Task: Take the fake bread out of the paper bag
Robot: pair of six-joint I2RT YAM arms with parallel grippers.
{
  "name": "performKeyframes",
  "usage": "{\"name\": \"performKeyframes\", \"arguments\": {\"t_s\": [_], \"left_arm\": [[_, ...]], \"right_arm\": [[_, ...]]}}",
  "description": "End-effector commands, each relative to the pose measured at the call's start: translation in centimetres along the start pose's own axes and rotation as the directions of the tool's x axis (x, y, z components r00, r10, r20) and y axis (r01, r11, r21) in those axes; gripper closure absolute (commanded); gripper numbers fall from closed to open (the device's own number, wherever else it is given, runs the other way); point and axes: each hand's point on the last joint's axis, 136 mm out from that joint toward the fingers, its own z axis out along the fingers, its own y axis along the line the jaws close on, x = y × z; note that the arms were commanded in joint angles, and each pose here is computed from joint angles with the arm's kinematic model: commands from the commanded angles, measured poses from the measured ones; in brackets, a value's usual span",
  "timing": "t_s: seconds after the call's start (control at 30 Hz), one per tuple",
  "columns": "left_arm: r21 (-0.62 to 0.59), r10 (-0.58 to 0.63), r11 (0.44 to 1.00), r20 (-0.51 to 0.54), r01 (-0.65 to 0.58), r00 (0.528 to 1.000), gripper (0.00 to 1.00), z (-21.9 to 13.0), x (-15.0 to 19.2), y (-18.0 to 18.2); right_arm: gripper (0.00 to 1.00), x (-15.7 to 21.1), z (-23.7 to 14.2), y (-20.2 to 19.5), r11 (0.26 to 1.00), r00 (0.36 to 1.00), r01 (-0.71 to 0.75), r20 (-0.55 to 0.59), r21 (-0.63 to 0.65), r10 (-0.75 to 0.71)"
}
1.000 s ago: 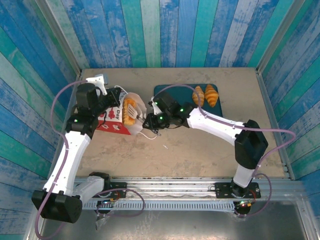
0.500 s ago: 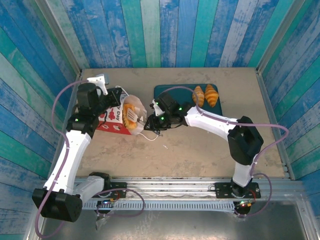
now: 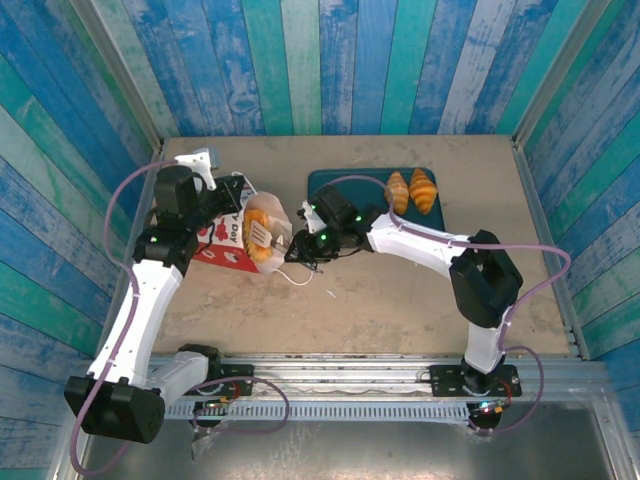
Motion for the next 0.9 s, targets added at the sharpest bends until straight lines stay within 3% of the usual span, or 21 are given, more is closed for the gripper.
{"name": "performKeyframes", "arguments": {"t_s": [0.0, 0.47, 0.77, 0.87], "left_arm": [[0.004, 0.007, 1.000, 0.020, -0.007, 1.000, 1.00, -0.1, -0.5, -0.2], [0.007, 0.001, 1.000, 0.019, -0.001, 1.000, 1.00, 0.1, -0.6, -0.2], [-0.001, 0.003, 1.000, 0.025, -0.003, 1.000, 1.00, 0.0, -0.6, -0.1], [-0.005, -0.001, 1.000, 0.030, 0.001, 1.000, 1.00, 0.1, -0.6, 0.0]], "right_arm": [[0.58, -0.4, -0.1, 0.5, 0.999, 1.000, 0.016, 0.016, -0.043, -0.016], [0.60, 0.6, 2.3, 0.5, 0.984, 0.998, -0.017, -0.057, -0.176, 0.007], [0.80, -0.5, -0.3, 2.1, 0.980, 0.999, 0.037, 0.020, -0.195, -0.034], [0.80, -0.5, -1.4, 2.9, 0.978, 0.996, 0.084, 0.024, -0.190, -0.081]]}}
